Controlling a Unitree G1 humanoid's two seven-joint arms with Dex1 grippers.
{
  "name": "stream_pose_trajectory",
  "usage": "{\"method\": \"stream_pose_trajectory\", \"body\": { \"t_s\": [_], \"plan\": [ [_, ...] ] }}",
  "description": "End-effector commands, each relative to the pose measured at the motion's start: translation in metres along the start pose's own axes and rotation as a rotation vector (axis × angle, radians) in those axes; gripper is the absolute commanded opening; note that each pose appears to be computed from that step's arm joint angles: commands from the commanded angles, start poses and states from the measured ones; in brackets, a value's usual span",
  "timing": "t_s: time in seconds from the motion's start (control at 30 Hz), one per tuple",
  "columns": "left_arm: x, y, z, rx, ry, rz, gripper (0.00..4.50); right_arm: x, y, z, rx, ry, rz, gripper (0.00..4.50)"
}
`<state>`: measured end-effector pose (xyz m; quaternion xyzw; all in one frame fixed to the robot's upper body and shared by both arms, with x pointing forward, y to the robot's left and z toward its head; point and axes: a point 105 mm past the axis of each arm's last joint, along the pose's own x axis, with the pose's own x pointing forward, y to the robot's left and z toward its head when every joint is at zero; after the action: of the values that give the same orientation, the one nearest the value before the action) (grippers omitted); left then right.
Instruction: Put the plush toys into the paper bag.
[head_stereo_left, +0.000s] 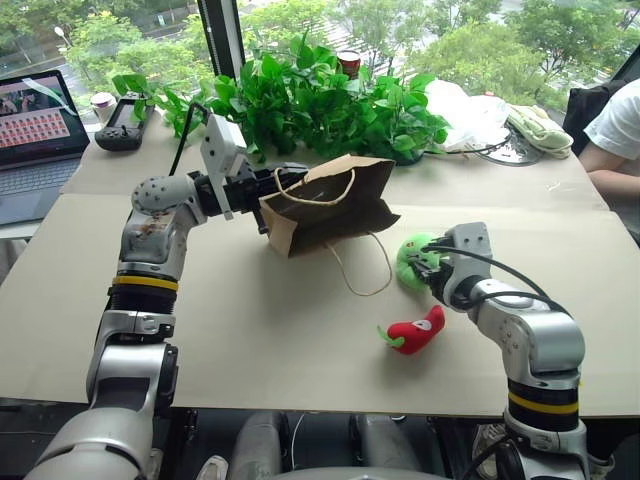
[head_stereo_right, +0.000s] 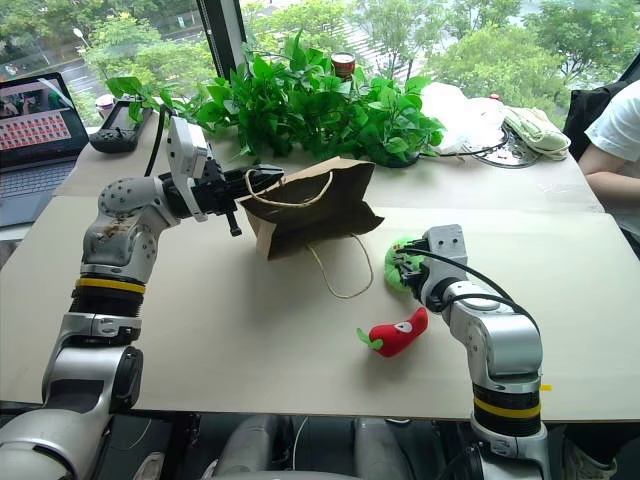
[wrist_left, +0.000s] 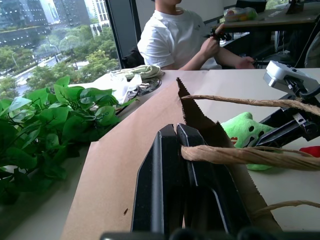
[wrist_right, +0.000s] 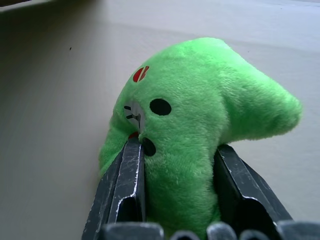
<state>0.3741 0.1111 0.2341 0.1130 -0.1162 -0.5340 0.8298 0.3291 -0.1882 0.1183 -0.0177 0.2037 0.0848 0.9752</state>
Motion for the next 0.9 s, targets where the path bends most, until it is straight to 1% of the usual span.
{"method": "stream_pose_trajectory", "body": {
  "t_s": [0.03,0.1,0.2,0.37,0.43,0.57,0.63,0.8,0.9],
  "plan": [
    [0.001,0.007,0.02,0.012,-0.059,0.017,0.0,-0.023,-0.013,0.054,0.022,-0.208,0.0,1.76],
    [0.001,0.008,0.02,0.003,-0.061,0.021,0.0,-0.032,-0.017,0.07,0.035,-0.26,0.002,1.76],
    [0.002,0.009,0.02,-0.009,-0.064,0.026,0.0,-0.044,-0.016,0.09,0.061,-0.332,0.036,1.76],
    [0.003,0.009,0.02,-0.03,-0.076,0.031,0.0,-0.057,0.008,0.111,0.071,-0.39,0.16,1.76],
    [0.004,0.009,0.021,-0.034,-0.078,0.031,0.0,-0.059,0.016,0.114,0.067,-0.39,0.194,1.76],
    [0.005,0.009,0.021,-0.055,-0.085,0.036,0.0,-0.057,0.059,0.104,0.007,-0.309,0.344,1.76],
    [0.005,0.009,0.021,-0.059,-0.087,0.035,0.0,-0.055,0.07,0.1,0.001,-0.284,0.377,1.76],
    [0.006,0.008,0.02,-0.066,-0.088,0.03,0.0,-0.047,0.091,0.095,-0.016,-0.239,0.408,1.76],
    [0.008,0.007,0.02,-0.068,-0.088,0.023,0.0,-0.033,0.096,0.096,-0.019,-0.21,0.382,1.76]
  ]
}}
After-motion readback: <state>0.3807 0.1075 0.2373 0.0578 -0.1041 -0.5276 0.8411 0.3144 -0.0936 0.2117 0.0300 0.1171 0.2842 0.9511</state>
